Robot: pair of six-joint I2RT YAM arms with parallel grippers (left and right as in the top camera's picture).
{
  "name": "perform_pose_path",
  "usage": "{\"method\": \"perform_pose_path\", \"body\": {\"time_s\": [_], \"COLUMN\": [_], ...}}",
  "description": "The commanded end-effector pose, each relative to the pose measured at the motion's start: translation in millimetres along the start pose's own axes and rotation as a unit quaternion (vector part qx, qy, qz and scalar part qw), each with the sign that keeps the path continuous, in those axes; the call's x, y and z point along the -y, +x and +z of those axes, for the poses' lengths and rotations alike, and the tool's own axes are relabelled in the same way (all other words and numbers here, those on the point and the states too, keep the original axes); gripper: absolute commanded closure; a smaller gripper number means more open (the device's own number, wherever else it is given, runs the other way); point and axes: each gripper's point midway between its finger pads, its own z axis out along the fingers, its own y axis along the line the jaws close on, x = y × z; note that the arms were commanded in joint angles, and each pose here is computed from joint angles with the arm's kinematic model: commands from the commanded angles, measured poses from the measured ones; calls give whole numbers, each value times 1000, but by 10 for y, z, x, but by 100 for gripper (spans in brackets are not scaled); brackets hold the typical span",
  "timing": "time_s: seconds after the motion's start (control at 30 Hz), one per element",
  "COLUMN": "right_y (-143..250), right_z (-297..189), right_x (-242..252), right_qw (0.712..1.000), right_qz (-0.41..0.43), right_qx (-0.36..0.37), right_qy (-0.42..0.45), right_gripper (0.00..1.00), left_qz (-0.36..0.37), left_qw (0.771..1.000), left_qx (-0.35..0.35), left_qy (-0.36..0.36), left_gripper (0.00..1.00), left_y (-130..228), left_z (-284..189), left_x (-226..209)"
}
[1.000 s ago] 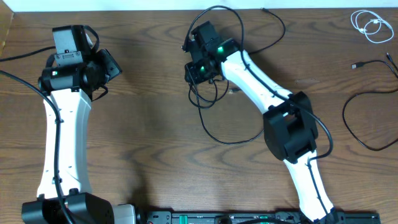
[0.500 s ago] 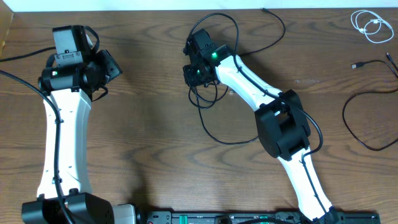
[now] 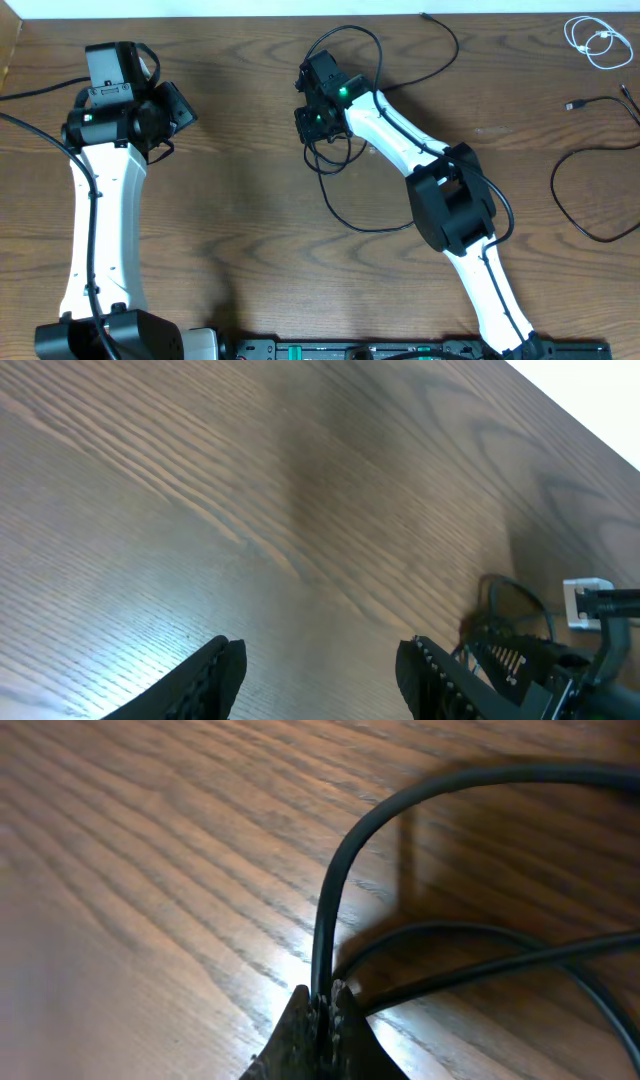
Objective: Untangle cables
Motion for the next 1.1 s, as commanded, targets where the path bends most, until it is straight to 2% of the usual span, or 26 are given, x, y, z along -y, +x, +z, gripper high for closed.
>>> {"method": "perform_pose_path", "body": {"time_s": [0.0, 0.2, 0.33, 0.43, 0.67, 0.83, 1.07], "right_y": [-424, -725, -801, -862, -882, -717, -641], "right_z": [-715, -1812, -2402, -2870, -4033, -4220, -3995], "right_x": [-299, -510, -419, -185, 689, 996, 648], "right_qw": [994, 978, 971, 966, 945, 945, 956], "right_qz": [-40, -58, -59, -58, 10, 58, 31], "right_qx": [63, 140, 180, 220, 322, 318, 279], "right_qy": [-76, -140, -144, -125, -63, -51, -84], "right_gripper": [99, 99, 99, 99, 99, 99, 99], "left_qz": [8, 29, 57, 68, 72, 74, 114], "left_qw": [999, 996, 992, 990, 989, 983, 965], "left_qx": [-14, -46, -62, -69, -68, -70, -69], "left_qy": [29, 76, 98, 102, 112, 151, 226], "left_gripper": [46, 45, 45, 45, 46, 46, 44], "left_y": [62, 222, 340, 391, 390, 388, 476], "left_z": [-7, 42, 105, 169, 214, 178, 73], "left_x": [115, 382, 583, 663, 734, 874, 1279]}}
